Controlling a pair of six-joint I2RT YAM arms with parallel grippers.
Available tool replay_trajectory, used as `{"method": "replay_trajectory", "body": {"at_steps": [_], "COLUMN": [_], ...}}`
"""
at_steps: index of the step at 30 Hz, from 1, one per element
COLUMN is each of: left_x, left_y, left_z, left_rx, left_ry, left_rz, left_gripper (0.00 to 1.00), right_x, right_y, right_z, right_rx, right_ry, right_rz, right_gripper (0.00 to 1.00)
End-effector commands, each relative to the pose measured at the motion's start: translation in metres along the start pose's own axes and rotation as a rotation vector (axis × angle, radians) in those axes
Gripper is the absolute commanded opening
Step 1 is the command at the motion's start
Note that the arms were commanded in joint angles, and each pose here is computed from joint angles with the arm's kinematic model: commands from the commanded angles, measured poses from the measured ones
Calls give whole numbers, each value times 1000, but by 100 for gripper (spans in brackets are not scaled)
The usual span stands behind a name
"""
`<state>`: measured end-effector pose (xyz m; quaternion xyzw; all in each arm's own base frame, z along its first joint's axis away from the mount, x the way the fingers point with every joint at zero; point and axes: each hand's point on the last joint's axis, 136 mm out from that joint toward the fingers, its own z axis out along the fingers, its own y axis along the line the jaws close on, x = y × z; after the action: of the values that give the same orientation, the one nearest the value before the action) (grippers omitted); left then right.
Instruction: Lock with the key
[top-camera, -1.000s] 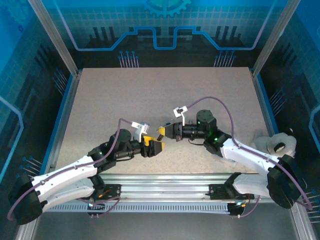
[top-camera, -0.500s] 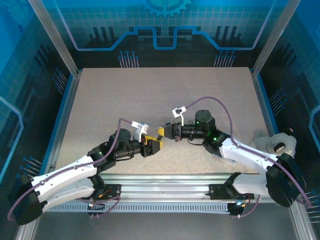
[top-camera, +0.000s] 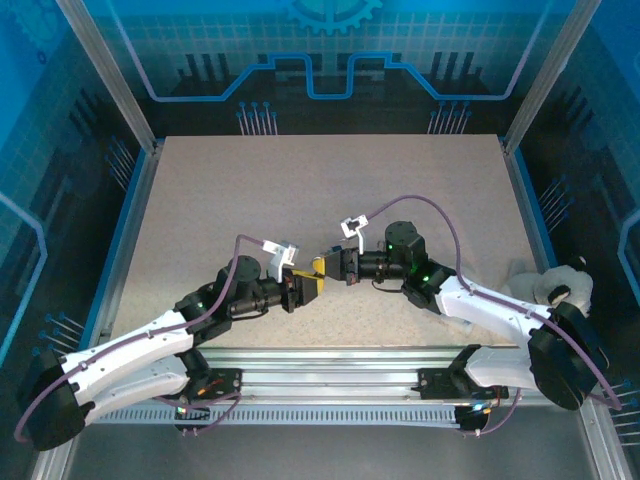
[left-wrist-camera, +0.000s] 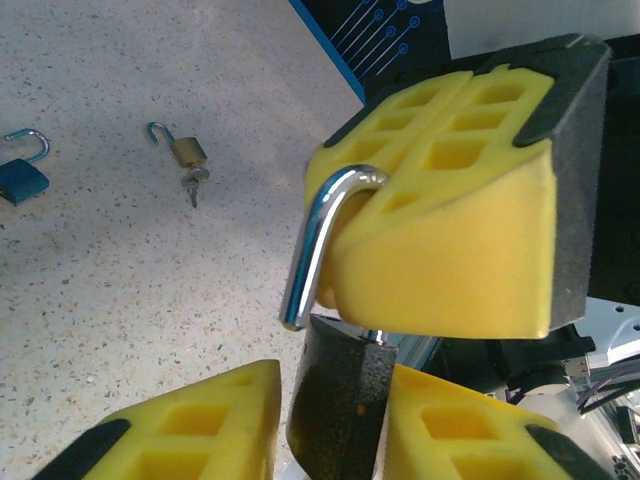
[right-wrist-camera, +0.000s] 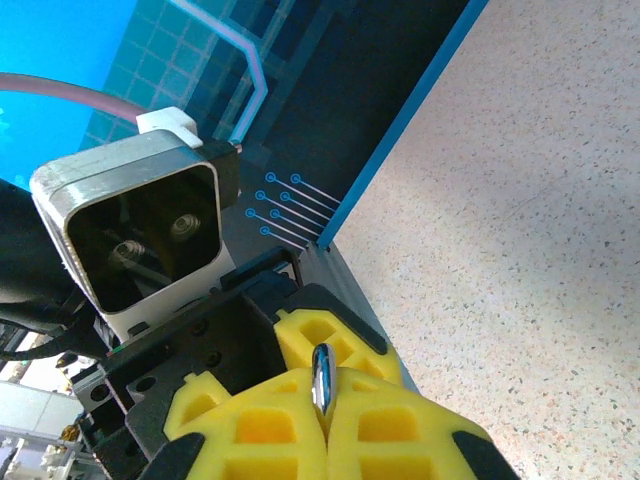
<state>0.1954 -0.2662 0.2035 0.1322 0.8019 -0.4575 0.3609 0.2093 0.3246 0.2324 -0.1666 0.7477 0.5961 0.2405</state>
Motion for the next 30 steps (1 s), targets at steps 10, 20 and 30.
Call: {"method": "replay_trajectory", "body": {"at_steps": [10, 20, 30], "left_x": [-11, -7, -6], "left_y": [-7, -1, 37], "left_z": [2, 4, -2], "left_rx": [23, -8, -243], "left_ry": [-17, 7, 44], "left_rz": [15, 19, 93], "left_gripper": [21, 0, 0], "right_x": [-5, -6, -6], "right_y": [8, 5, -2], "right_z": [2, 2, -1], "right_rx": [-15, 6, 67], "right_ry": [-19, -27, -28], "right_rz": [-21, -17, -28], "right_gripper": [0, 0, 11]}}
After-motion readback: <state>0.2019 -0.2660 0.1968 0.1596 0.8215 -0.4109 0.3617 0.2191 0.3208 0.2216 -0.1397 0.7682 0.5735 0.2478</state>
